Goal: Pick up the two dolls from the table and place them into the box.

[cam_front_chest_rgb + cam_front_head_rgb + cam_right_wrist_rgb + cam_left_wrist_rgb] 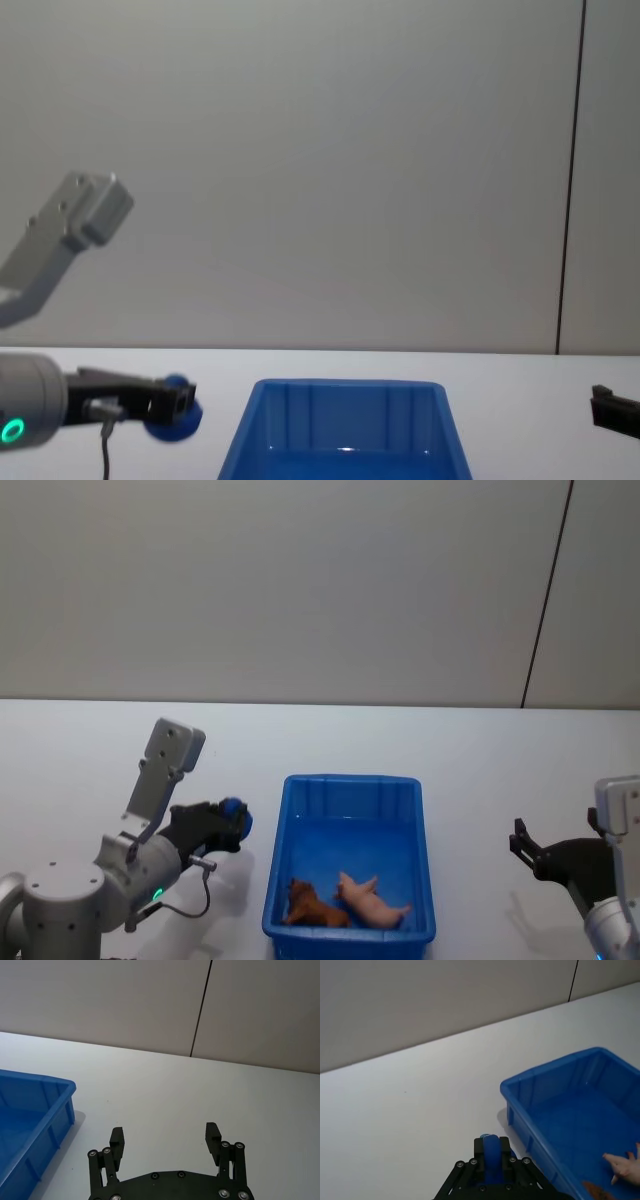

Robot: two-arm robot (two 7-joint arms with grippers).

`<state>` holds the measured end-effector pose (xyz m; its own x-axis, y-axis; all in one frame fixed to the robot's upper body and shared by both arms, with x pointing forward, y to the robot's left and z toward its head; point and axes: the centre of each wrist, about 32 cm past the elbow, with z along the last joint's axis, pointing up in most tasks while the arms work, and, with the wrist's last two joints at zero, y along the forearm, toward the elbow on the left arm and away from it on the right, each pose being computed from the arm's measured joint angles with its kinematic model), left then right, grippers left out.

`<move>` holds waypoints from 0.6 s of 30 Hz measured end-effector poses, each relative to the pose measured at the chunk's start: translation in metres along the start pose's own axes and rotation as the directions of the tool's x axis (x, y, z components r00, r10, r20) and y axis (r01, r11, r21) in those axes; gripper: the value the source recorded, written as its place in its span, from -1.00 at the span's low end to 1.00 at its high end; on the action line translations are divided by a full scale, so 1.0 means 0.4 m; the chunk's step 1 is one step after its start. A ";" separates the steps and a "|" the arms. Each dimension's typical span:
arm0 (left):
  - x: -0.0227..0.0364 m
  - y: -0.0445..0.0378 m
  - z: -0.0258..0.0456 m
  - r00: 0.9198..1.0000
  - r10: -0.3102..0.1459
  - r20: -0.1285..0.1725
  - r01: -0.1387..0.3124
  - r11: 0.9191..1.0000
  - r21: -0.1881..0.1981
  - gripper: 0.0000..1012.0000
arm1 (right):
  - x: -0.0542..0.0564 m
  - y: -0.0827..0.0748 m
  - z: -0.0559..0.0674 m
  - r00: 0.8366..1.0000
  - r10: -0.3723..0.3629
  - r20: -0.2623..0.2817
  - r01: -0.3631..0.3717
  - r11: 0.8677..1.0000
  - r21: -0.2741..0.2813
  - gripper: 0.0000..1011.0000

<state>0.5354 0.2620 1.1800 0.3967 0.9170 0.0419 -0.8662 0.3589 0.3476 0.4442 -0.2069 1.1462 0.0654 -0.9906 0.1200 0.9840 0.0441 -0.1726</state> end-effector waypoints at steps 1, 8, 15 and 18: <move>-0.001 0.001 0.004 1.000 -0.002 0.003 0.002 1.000 -0.007 -0.67 | 0.000 0.000 0.000 1.000 0.000 0.000 0.000 1.000 0.000 0.98; -0.005 0.011 0.047 0.998 -0.048 0.043 0.051 0.995 -0.081 -0.74 | 0.000 0.000 0.000 1.000 0.000 0.000 0.000 1.000 0.000 0.98; -0.006 0.014 0.077 0.990 -0.116 0.077 0.125 0.983 -0.132 -0.82 | 0.000 0.000 0.000 1.000 0.000 0.000 0.000 1.000 0.000 0.98; -0.007 0.012 0.088 0.982 -0.162 0.094 0.175 0.973 -0.153 -0.85 | 0.000 0.000 0.000 1.000 0.000 0.000 0.000 1.000 0.000 0.98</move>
<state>0.5406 0.2550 1.2146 0.5583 0.8264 0.0732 -0.8198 0.5359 0.2017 0.4442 -0.2069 1.1462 0.0654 -0.9906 0.1199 0.9840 0.0441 -0.1726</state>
